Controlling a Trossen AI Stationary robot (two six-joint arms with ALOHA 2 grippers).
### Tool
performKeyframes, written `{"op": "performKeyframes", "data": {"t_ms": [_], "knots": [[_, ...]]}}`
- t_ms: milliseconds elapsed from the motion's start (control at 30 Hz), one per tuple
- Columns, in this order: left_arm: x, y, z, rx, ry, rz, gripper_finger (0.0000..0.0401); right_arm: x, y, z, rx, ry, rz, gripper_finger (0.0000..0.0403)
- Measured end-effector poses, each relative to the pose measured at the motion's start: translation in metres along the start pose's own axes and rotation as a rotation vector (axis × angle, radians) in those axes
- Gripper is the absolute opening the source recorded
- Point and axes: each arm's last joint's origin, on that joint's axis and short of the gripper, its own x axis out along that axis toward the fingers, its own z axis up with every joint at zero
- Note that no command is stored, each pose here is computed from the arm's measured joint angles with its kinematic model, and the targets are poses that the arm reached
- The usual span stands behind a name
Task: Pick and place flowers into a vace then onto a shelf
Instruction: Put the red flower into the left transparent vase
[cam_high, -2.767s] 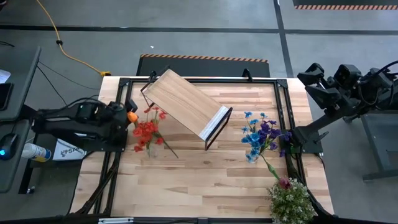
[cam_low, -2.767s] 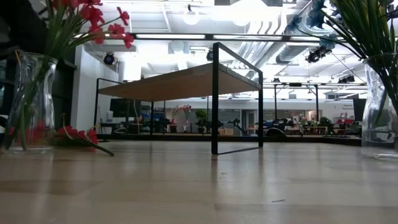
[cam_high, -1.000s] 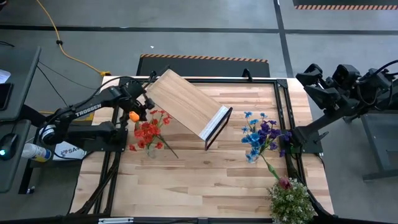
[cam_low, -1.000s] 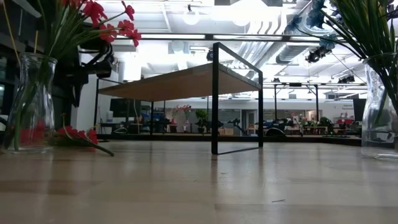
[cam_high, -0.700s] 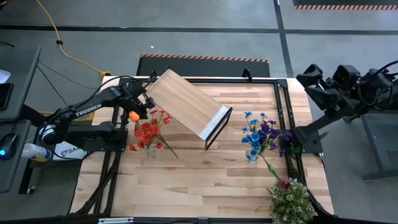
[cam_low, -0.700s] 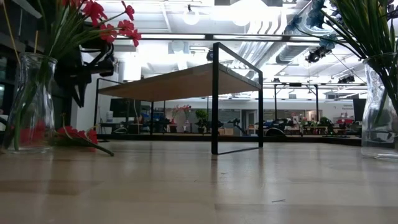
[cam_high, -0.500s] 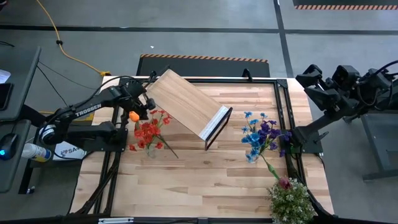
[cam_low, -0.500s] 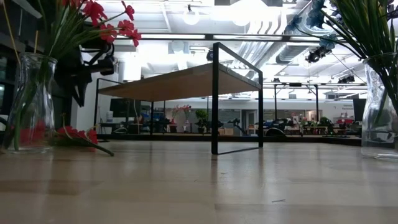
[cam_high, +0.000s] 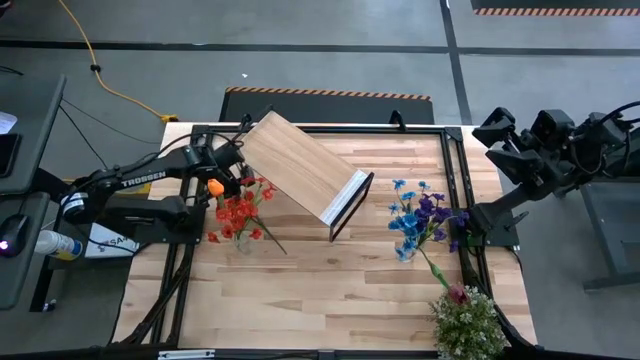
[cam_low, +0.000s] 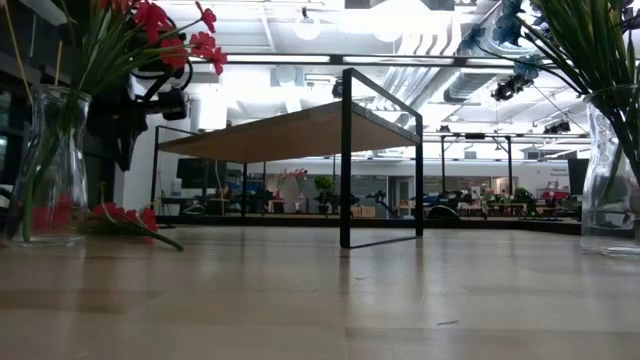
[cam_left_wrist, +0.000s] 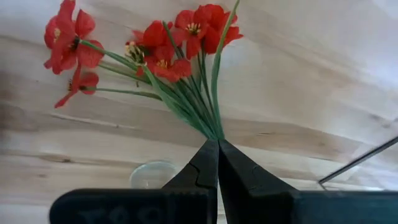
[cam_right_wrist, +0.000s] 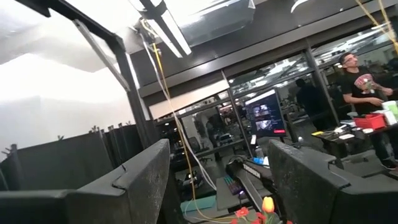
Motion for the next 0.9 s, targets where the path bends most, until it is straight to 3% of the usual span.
{"op": "performKeyframes", "data": {"t_ms": [200, 433, 633, 900], "knots": [[0.001, -0.001, 0.000, 0.001, 0.002, 0.004, 0.0047, 0.000, 0.001, 0.000, 0.000, 0.008, 0.038, 0.0261], [0.016, -0.006, 0.005, -0.012, 0.026, 0.087, 0.0056, 0.000, 0.002, 0.000, 0.000, 0.016, 0.079, 0.0261], [0.030, -0.012, 0.007, 0.028, 0.128, 0.118, 0.0126, 0.000, 0.002, 0.000, 0.000, 0.017, 0.084, 0.0261], [0.035, -0.011, 0.007, -0.049, 0.151, 0.183, 0.0229, 0.000, 0.003, -0.001, -0.001, 0.021, 0.103, 0.0261]]}}
